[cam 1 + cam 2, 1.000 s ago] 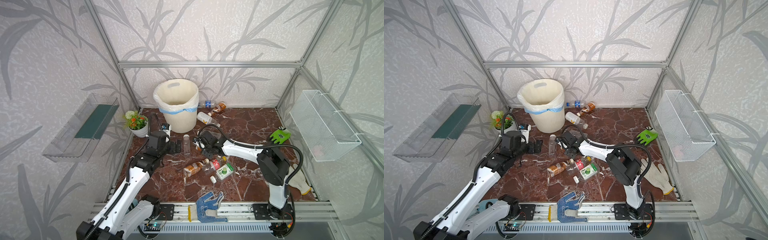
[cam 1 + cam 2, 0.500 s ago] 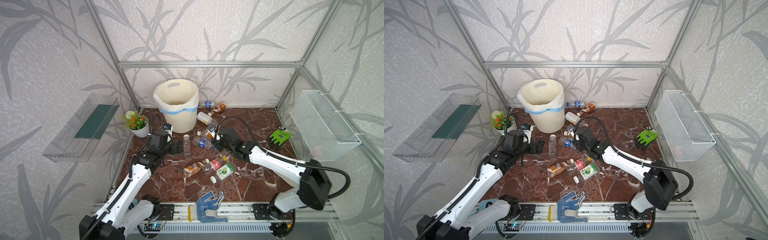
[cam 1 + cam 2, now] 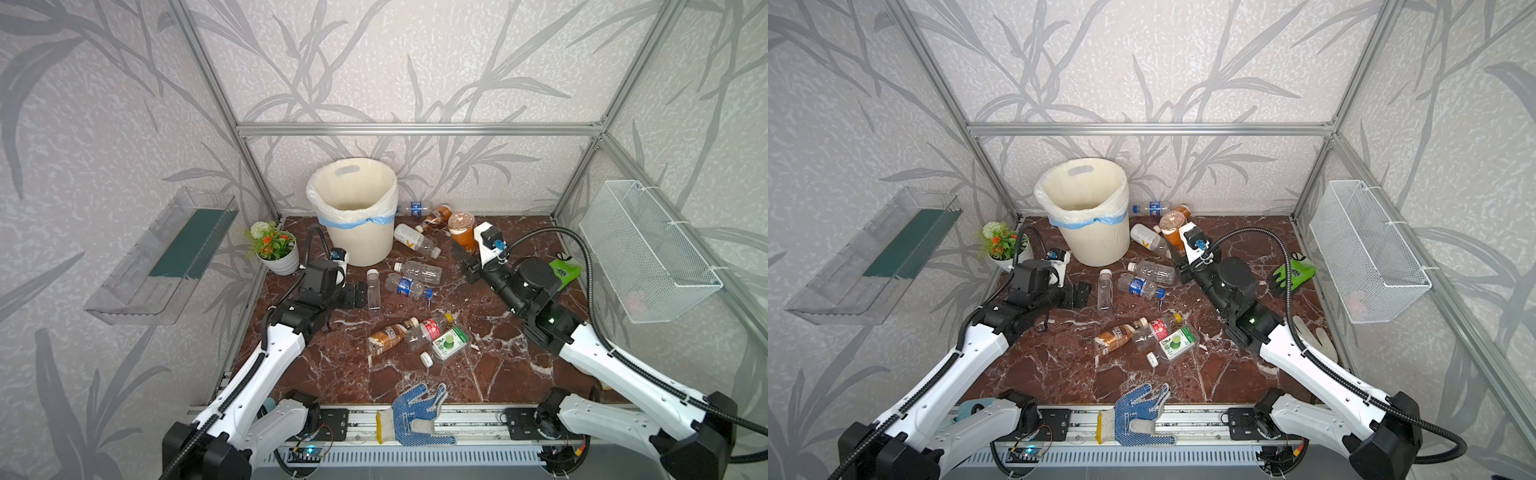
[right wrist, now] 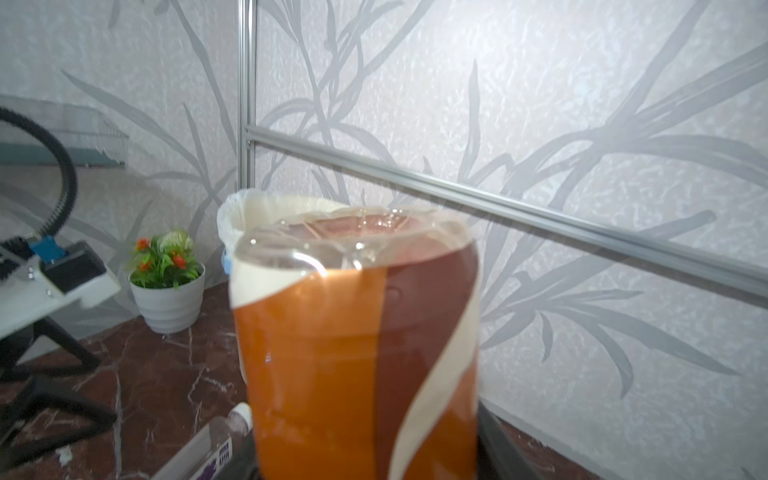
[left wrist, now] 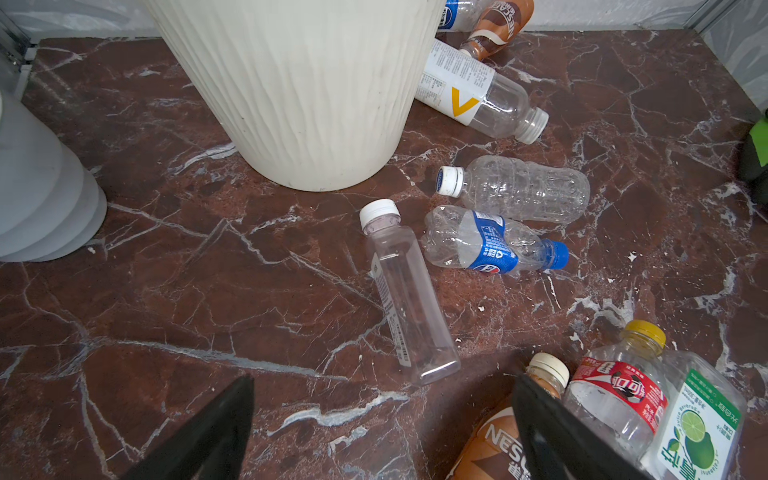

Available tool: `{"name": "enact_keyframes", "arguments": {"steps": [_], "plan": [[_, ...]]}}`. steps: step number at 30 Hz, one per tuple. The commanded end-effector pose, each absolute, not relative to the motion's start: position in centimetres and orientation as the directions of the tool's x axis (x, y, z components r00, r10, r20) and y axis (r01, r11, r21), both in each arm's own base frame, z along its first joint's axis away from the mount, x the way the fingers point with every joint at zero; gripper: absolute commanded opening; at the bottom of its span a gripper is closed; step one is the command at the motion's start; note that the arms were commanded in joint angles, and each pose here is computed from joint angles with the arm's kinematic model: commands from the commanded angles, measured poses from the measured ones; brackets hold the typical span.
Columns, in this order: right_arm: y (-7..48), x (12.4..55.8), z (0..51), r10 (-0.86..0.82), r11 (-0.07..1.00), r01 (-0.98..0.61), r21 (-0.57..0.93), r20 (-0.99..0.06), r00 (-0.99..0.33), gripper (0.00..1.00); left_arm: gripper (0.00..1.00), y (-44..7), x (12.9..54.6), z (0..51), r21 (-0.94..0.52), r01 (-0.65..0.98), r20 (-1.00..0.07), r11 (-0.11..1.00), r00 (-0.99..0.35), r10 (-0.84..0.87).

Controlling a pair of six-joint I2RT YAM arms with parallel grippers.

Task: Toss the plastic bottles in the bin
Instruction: 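Lift the Nescafe bottle with right gripper and carry it to the bin, then open right gripper over bin and withdraw while left arm moves to clear bottle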

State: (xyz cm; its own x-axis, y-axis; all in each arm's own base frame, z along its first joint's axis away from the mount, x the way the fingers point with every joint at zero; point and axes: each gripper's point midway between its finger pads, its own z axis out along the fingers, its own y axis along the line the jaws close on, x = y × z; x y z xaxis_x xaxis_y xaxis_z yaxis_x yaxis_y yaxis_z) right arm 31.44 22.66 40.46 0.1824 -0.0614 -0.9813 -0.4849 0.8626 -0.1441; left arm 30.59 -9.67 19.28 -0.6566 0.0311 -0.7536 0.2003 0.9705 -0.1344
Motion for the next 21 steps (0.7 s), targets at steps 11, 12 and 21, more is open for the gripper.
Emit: {"name": "enact_keyframes", "arguments": {"steps": [11, 12, 21], "plan": [[37.5, 46.0, 56.1, 0.250, 0.525, -0.851, 0.025, -0.960, 0.126, 0.81, 0.92, -10.6, 30.7, 19.9, -0.138, 0.261, -0.748, 0.955, -0.659, 0.073], [37.5, 46.6, 55.2, 0.234, 0.521, -0.852, 0.049, -0.968, 0.087, 0.85, 0.92, -10.3, 30.5, 19.9, -0.133, 0.253, -0.752, 0.958, -0.656, 0.069], [34.8, 42.5, 53.9, 0.184, 0.604, -0.796, -0.049, -0.963, 0.199, 0.89, 0.93, -10.2, 30.7, 19.9, -0.132, 0.240, -0.757, 0.962, -0.651, 0.058]]}}
